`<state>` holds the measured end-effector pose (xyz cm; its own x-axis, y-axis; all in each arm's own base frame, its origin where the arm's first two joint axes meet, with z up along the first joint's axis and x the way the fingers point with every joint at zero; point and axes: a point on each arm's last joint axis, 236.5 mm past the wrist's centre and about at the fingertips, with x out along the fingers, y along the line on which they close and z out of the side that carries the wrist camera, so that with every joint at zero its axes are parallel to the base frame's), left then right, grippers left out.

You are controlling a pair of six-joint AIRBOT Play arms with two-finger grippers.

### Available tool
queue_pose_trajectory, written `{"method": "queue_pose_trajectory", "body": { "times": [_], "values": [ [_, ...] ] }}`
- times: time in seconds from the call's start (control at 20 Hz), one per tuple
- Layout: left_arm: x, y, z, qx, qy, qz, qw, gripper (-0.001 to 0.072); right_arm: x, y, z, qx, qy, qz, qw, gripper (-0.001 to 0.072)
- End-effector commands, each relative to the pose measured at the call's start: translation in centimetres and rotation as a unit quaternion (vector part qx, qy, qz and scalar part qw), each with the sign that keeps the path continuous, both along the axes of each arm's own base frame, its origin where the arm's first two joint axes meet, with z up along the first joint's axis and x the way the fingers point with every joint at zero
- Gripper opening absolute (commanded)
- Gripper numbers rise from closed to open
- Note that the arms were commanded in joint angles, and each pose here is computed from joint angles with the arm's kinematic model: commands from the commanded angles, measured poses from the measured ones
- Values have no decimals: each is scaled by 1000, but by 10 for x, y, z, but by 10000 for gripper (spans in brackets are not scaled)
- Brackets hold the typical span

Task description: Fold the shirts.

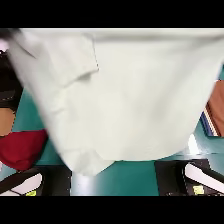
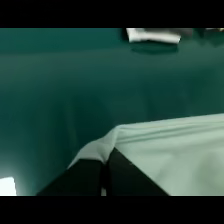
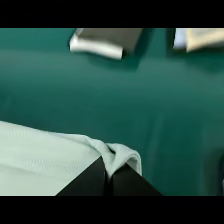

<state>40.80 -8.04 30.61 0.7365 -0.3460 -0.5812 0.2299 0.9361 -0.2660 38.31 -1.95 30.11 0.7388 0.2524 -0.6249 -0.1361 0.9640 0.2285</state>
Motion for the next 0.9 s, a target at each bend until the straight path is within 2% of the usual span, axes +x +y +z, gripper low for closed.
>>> {"method": "queue_pose_trajectory", "body": {
  "times": [0.0, 0.25, 0.5, 0.75, 0.85],
  "values": [
    [41, -1, -145, 3, 172, -8, 985, 24, 27, 9, -138, 4, 176, 19, 984, 18],
    [73, -5, -259, 0, 262, -27, 965, 24, 78, 26, -247, 24, 246, 24, 969, 18],
    [91, -3, -267, -3, 243, -13, 970, 24, 125, 27, -243, 15, 209, 27, 977, 18],
    [53, 1, -307, 16, 321, -24, 947, 24, 93, 6, -259, -27, 248, 15, 968, 18],
    [37, 1, -332, 13, 351, -23, 936, 24, 73, 9, -282, -23, 280, 16, 960, 18]
  ]
}}
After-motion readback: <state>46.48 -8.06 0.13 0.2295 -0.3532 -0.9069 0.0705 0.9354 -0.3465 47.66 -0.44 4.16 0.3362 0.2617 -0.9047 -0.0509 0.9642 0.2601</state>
